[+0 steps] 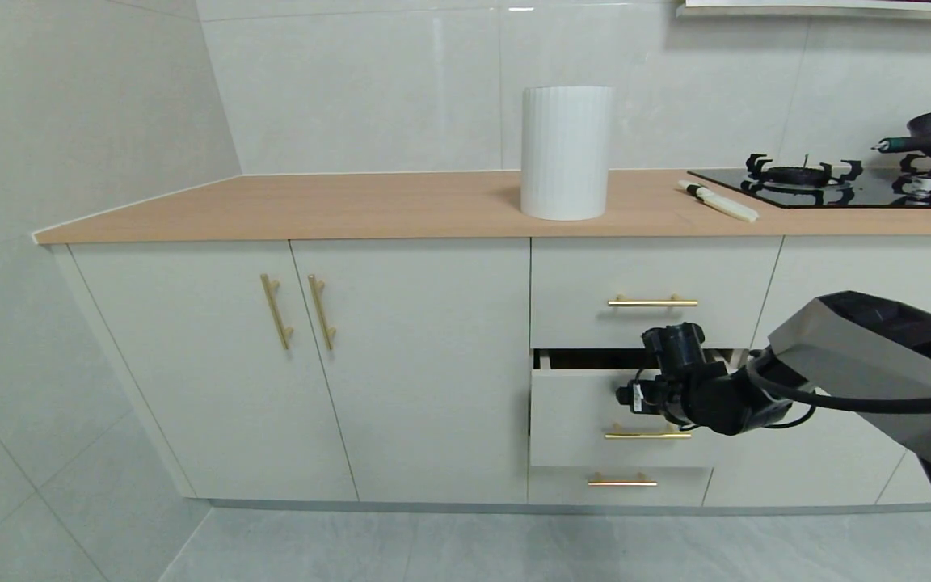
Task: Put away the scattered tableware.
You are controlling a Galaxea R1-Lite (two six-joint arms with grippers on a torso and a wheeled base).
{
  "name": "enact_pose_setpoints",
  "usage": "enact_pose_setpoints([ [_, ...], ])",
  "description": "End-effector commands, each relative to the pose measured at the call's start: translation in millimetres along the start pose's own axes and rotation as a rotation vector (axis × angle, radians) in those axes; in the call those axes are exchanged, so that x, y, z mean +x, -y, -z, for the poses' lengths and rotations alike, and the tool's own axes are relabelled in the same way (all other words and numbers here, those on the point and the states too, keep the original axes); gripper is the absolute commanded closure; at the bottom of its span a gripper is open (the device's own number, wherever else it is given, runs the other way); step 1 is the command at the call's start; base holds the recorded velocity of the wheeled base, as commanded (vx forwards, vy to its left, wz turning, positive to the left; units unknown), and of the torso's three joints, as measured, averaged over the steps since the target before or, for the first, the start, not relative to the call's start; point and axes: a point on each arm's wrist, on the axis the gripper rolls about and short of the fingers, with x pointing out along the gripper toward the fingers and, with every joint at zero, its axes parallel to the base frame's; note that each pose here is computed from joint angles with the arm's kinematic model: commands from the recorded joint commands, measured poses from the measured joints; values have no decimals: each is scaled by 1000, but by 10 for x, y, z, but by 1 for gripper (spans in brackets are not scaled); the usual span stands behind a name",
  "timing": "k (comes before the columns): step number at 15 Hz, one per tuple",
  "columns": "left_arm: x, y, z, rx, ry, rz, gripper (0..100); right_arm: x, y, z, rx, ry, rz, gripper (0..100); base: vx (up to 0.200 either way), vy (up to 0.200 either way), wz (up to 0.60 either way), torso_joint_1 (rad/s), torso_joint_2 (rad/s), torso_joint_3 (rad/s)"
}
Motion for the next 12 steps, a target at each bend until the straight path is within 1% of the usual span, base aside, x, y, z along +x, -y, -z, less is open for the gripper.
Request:
enact_pose_setpoints([
  [1,0,0,0,0,0,-1,0,206,98,28,26,-1,25,0,0,0,0,0,0,0],
  [2,0,0,0,0,0,-1,0,290,115,61,33,0,33,0,0,0,0,0,0,0],
  [5,0,0,0,0,0,-1,0,521,218,63,62,53,74,0,0,0,0,0,0,0],
  [9,0,0,0,0,0,-1,0,628,310,-4,111,88,108,0,0,0,0,0,0,0],
  [12,0,0,0,0,0,-1,0,659,312,-53,135,110,108,0,0,0,0,0,0,0],
])
